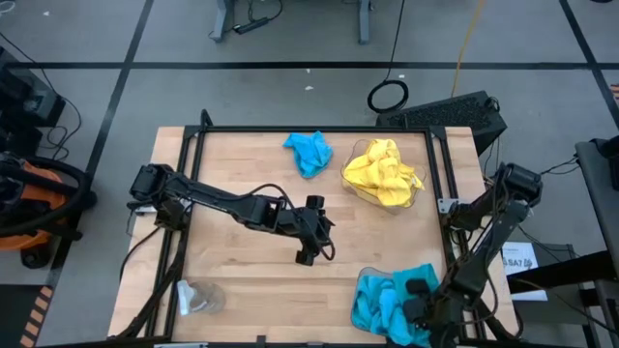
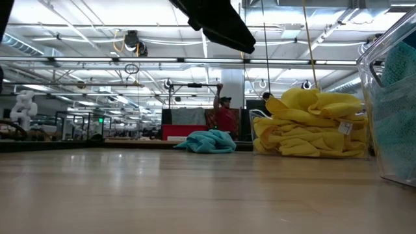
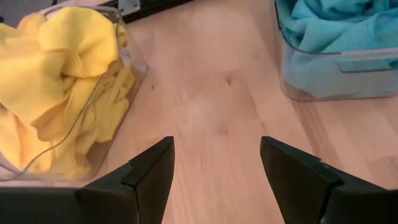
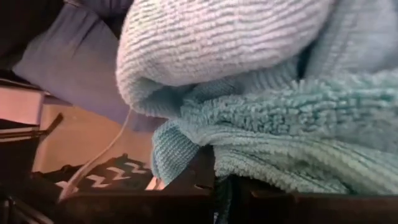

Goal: Sort microfiber towel by color & place in baskets
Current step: Put the blue microfiber cloth into the bottom transparent bin

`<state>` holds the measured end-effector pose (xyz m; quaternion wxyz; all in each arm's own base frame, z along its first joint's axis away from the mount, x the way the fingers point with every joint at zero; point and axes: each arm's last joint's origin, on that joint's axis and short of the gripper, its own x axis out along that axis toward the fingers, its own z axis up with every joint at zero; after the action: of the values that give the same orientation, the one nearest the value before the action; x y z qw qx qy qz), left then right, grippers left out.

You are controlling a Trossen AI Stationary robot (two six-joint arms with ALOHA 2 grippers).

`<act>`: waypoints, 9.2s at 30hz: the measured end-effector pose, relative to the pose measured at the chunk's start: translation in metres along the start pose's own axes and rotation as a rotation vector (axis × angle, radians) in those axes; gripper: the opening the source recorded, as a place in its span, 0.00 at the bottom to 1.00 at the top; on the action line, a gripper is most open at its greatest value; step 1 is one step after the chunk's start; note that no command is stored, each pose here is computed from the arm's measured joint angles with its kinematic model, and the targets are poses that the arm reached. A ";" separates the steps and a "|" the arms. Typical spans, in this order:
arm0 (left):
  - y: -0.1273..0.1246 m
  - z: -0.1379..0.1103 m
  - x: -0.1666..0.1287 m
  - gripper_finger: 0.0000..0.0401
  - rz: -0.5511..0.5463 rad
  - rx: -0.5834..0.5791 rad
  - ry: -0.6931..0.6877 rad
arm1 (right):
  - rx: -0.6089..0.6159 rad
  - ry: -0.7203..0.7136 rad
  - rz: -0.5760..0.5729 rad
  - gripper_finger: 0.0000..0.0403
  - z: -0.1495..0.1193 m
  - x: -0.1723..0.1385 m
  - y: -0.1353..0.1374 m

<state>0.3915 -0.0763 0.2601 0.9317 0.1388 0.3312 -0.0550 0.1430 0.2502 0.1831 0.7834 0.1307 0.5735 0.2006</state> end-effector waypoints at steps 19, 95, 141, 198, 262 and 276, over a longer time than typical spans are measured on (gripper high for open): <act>0.000 0.000 0.000 0.61 -0.003 -0.008 -0.003 | 0.020 -0.049 0.057 0.38 0.021 -0.041 0.023; 0.217 -0.153 0.057 0.64 0.410 -0.574 0.384 | -0.049 -0.408 -0.618 0.58 0.036 -0.119 0.011; 0.118 -0.023 -0.051 0.03 0.261 -0.294 0.217 | -0.150 -0.612 -0.748 0.58 0.046 -0.122 0.012; -0.026 0.046 -0.047 0.05 -0.312 0.012 -0.264 | -0.577 -0.696 -0.925 0.52 0.157 -0.105 -0.013; -0.039 0.030 -0.046 0.73 -0.271 0.010 -0.075 | -0.390 -0.013 -0.529 0.01 0.092 0.011 -0.010; -0.047 0.030 -0.048 0.73 -0.269 0.023 -0.065 | -0.353 0.045 -0.437 0.10 0.104 0.037 -0.023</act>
<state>0.3632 -0.1298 0.3020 0.9245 0.1018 0.3159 -0.1876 0.2551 0.2496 0.1740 0.8059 -0.1389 0.5615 0.1265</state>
